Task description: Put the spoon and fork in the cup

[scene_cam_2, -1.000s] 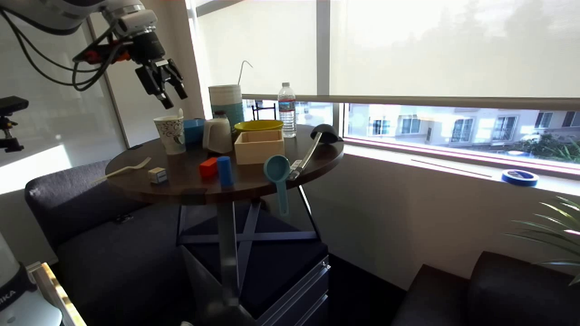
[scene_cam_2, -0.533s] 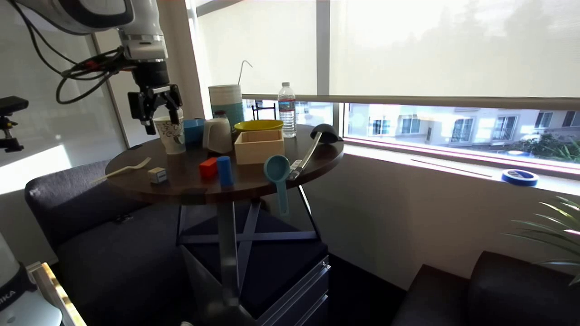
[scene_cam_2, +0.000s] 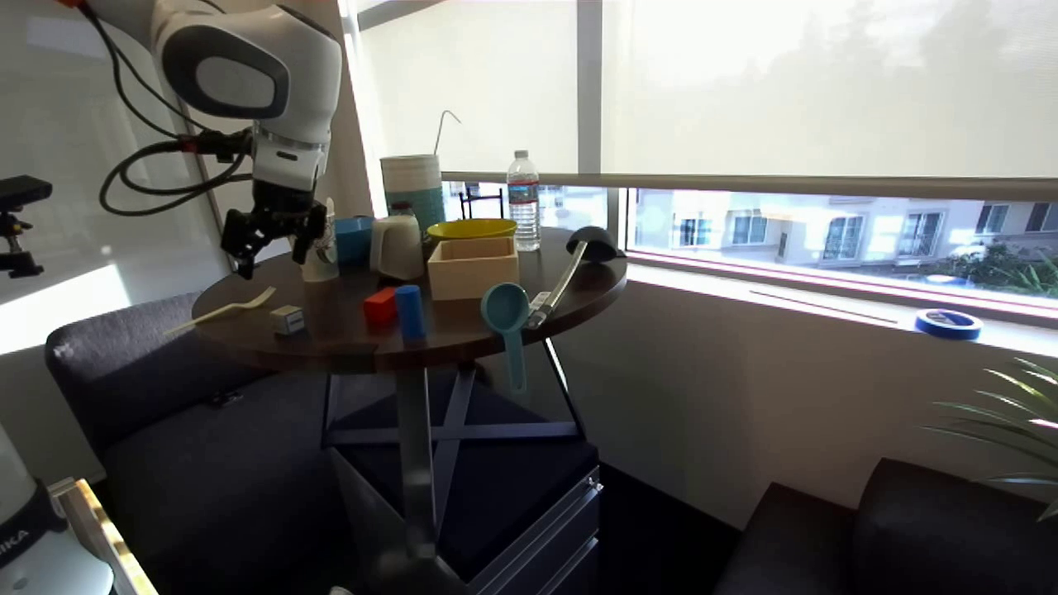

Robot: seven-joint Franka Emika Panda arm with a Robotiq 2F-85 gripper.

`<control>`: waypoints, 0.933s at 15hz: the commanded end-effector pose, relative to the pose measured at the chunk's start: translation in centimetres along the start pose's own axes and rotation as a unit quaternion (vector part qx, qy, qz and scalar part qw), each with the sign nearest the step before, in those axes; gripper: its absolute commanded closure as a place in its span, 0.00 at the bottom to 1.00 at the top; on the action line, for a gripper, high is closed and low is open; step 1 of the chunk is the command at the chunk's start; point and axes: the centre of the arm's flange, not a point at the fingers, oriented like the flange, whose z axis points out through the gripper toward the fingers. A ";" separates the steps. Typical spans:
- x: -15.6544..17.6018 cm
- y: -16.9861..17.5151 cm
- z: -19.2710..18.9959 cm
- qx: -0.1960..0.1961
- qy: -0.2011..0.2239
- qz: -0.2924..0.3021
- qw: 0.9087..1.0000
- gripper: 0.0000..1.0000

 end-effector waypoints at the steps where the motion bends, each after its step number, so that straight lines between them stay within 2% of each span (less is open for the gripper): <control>1: 0.7 -0.9 1.6 -0.010 -0.093 0.038 0.995 0.00; 4: 1.4 -0.9 2.8 -0.014 -0.136 0.066 0.988 0.00; 8: 2.0 -1.0 3.7 -0.020 -0.155 0.082 0.984 0.03; 10: 2.2 -0.9 4.0 -0.024 -0.152 0.085 0.984 0.11; 11: 2.3 -0.9 4.0 -0.025 -0.150 0.087 0.985 0.20; 14: 2.6 -0.8 4.0 -0.028 -0.143 0.091 0.985 0.30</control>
